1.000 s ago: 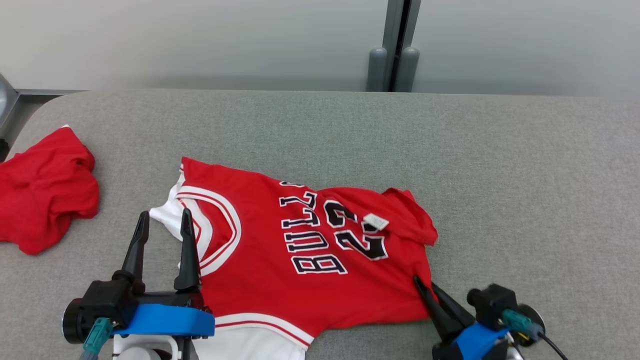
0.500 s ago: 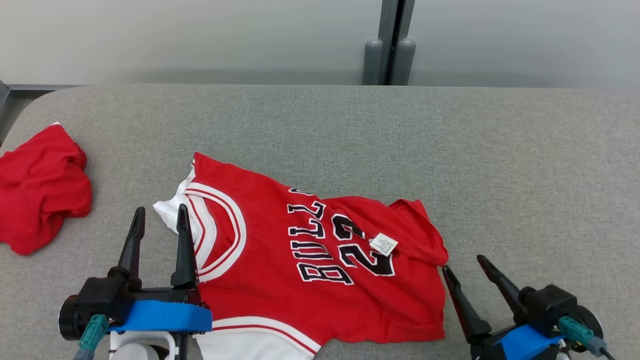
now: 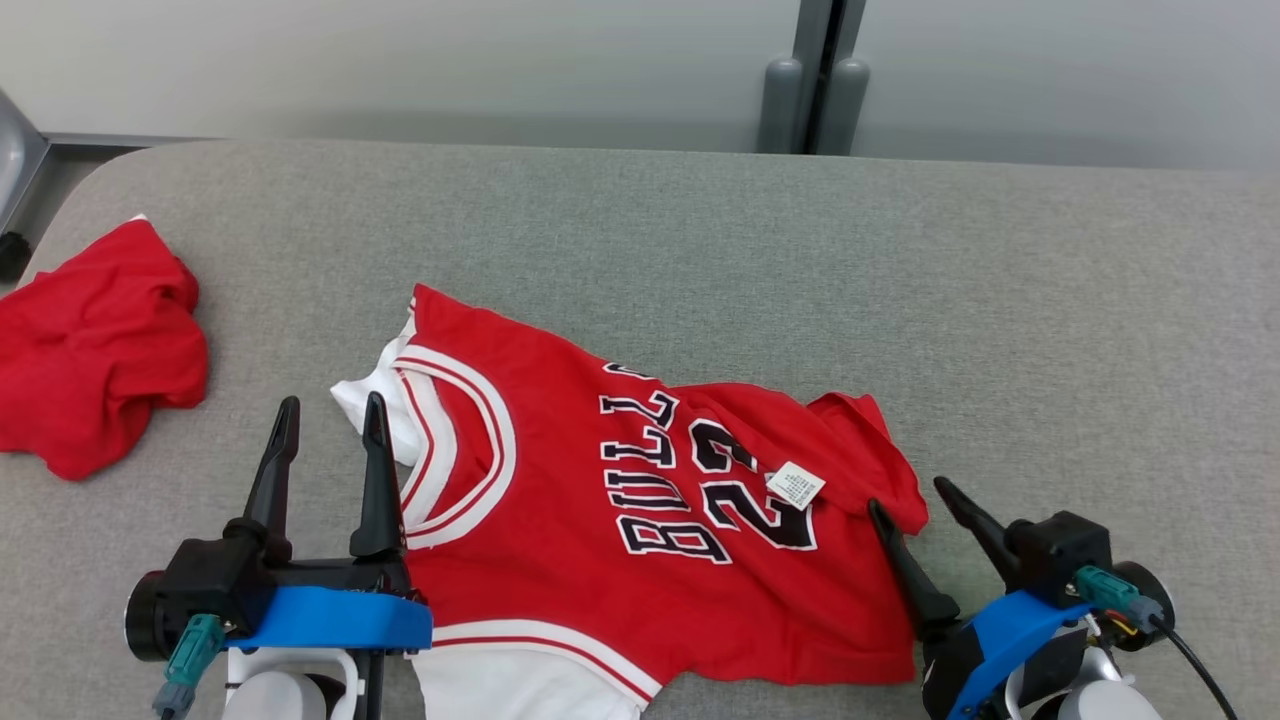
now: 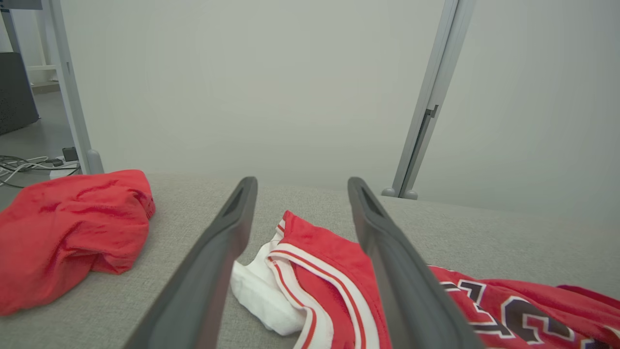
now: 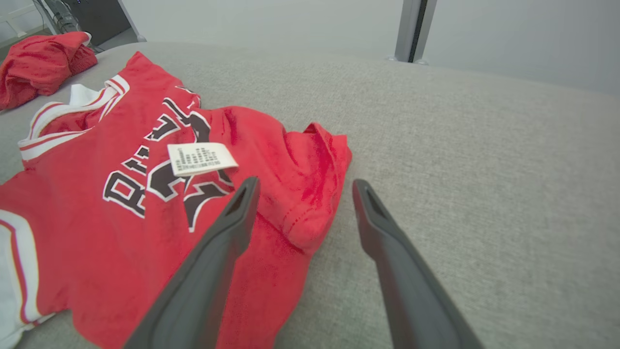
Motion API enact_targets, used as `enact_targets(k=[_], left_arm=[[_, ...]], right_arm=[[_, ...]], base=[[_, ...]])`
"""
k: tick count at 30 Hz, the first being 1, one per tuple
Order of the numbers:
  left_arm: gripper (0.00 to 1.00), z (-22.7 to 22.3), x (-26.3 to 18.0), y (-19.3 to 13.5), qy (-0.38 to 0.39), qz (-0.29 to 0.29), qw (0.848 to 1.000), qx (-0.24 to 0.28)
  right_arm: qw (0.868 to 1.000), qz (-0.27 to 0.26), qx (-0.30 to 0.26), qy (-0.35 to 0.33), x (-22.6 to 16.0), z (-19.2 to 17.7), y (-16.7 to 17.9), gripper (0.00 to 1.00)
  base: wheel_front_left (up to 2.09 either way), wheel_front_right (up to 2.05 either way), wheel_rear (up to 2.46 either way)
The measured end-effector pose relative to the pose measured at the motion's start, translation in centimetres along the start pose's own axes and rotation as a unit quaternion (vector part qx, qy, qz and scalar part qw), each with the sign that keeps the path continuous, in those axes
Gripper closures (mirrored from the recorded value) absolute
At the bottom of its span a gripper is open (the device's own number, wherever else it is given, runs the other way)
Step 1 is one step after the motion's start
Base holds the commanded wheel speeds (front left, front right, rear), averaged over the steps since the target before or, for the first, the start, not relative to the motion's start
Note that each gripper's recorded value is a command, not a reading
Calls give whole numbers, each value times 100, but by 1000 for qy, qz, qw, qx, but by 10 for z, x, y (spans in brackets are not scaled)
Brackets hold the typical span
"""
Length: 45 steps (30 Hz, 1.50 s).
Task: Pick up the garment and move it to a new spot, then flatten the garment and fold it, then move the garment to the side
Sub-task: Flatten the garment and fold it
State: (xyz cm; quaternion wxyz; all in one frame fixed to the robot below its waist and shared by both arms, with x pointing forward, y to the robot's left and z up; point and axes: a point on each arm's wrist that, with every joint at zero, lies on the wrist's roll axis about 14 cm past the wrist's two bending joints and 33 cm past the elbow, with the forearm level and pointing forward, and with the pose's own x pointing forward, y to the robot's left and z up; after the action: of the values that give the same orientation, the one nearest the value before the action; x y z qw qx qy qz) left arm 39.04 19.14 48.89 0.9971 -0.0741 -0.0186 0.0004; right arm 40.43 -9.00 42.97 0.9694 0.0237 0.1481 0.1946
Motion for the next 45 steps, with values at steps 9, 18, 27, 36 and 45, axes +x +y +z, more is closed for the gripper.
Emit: enact_targets(k=[9,18,27,36,45], left_arm=[[0,-1,-3,8,2,13,1000,0],[0,6,-9,4,-6,7,1000,-1],[0,9,-13,-5,-11,-6,1000,-1],[0,13,-14,-8,-17,-12,1000,1],[0,9,-15,-1,-11,0,1000,-3]], right_arm=[[999,20,19,27,14,-24,11,100],[997,25,3,-75,18,25,13,100],[976,35,-31,-212,3,114,17,100],[940,76,-68,-326,-26,210,55,100],[930,99,-64,-348,-13,239,73,100]], base=[[0,0,0],[0,0,0],[0,0,0],[0,0,0],[0,0,0]])
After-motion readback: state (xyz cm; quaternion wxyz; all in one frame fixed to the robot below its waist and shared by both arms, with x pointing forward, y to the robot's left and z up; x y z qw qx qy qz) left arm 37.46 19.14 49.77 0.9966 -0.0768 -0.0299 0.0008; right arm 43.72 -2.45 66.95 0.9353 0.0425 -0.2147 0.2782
